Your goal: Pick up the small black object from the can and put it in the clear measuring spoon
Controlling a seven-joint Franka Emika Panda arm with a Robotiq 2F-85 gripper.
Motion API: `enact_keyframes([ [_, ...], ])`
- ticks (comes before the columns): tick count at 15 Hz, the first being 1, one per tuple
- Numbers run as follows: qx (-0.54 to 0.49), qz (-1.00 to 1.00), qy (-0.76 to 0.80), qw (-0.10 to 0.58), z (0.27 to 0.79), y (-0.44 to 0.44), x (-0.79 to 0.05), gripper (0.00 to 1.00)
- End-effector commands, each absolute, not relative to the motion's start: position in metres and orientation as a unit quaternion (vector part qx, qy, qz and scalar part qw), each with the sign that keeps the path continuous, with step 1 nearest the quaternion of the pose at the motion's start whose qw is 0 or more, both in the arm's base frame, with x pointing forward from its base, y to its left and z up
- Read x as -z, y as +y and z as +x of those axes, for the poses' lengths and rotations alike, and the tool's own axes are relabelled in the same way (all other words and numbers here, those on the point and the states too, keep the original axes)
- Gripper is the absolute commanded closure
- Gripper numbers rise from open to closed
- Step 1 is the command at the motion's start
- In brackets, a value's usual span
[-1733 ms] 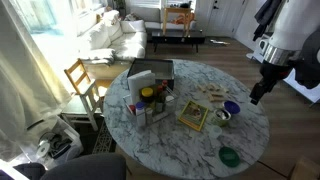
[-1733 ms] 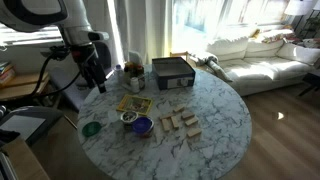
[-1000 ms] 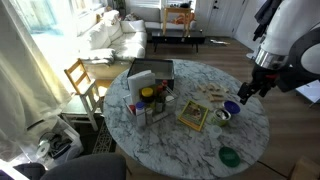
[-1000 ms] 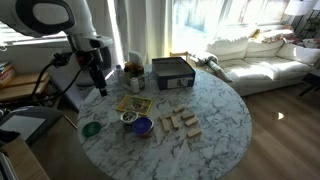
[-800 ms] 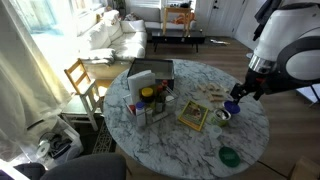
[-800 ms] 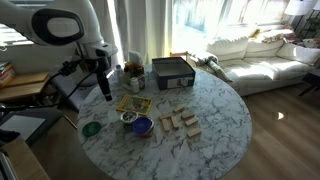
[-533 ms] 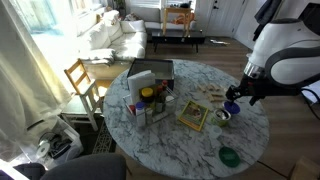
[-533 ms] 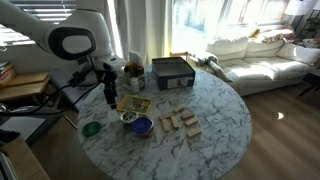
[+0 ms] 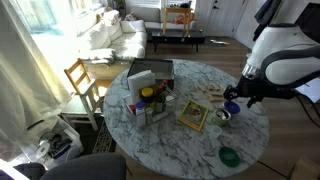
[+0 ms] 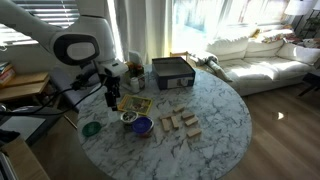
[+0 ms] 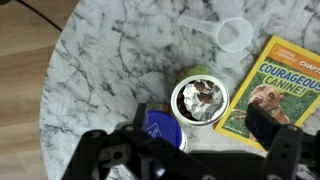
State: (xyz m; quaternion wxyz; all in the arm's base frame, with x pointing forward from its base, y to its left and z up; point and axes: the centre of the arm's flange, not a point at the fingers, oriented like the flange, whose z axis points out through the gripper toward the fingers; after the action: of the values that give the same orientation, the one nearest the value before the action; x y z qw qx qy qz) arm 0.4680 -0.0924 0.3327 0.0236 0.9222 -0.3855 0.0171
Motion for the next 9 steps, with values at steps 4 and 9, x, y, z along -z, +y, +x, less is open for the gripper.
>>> enact_keyframes([
  [4,0.036,0.861,-0.507,0.028,0.480,-0.105,-0.306,0.21],
  [9,0.055,0.823,-0.565,0.005,0.492,-0.106,-0.279,0.47],
])
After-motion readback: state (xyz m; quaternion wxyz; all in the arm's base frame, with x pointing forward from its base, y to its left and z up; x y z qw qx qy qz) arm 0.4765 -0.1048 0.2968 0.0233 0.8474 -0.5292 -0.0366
